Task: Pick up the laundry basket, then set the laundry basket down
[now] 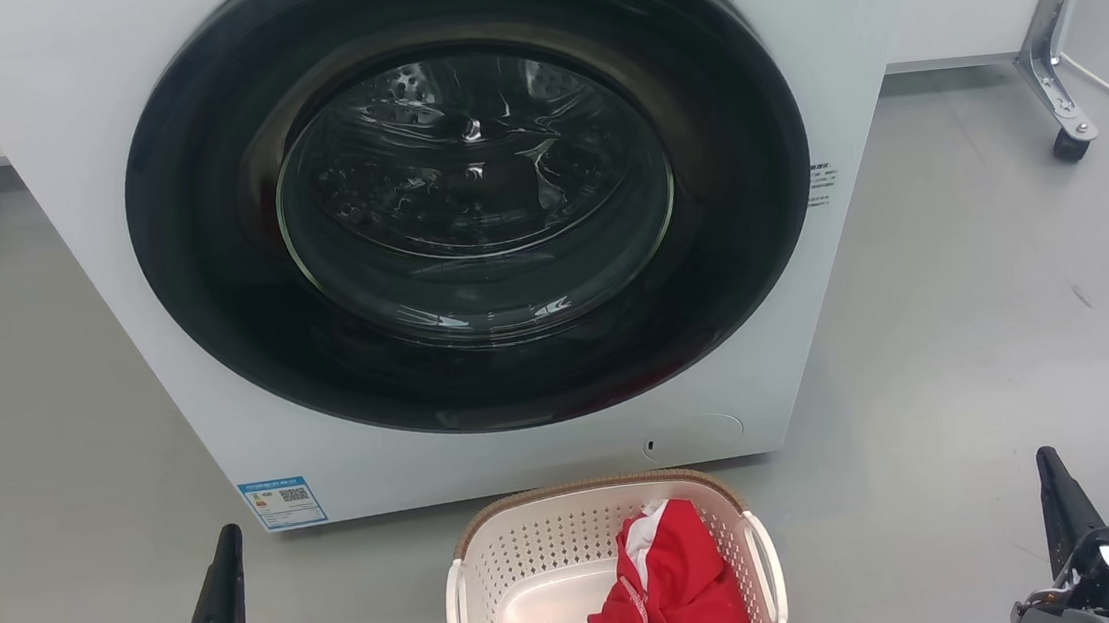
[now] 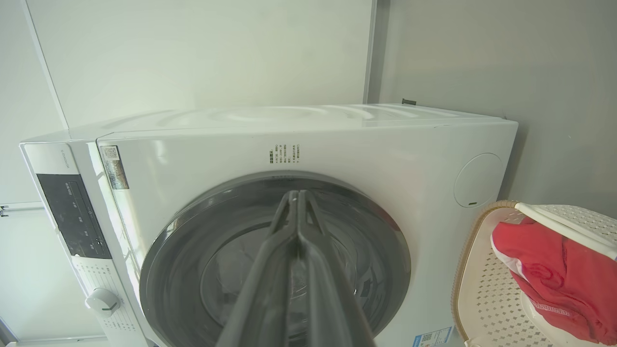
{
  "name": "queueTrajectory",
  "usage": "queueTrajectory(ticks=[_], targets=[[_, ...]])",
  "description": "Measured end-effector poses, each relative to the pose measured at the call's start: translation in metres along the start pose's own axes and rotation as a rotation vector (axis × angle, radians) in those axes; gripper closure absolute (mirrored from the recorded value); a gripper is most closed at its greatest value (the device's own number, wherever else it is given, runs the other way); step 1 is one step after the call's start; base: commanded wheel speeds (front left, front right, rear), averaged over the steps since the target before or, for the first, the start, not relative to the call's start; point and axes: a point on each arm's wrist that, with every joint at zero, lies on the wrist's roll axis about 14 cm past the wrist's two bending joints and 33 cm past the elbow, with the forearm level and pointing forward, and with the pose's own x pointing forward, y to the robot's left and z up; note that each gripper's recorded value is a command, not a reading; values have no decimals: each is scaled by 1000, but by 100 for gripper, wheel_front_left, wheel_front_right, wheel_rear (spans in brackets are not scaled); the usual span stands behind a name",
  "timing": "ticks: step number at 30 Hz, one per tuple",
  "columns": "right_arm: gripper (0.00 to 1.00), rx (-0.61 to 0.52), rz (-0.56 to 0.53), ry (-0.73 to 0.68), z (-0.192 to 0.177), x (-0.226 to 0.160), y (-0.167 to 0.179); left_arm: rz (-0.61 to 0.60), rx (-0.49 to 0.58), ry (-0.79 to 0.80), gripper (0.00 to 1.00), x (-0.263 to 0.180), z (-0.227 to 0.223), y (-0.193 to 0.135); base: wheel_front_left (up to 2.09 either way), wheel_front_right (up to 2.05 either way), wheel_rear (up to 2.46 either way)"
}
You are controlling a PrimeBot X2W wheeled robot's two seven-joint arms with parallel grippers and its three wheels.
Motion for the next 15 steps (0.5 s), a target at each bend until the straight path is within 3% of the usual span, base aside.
queueTrajectory(ticks=[15], targets=[[100,0,0,0,0,0,0,0,0,0,100,0,0,0,0,0,0]])
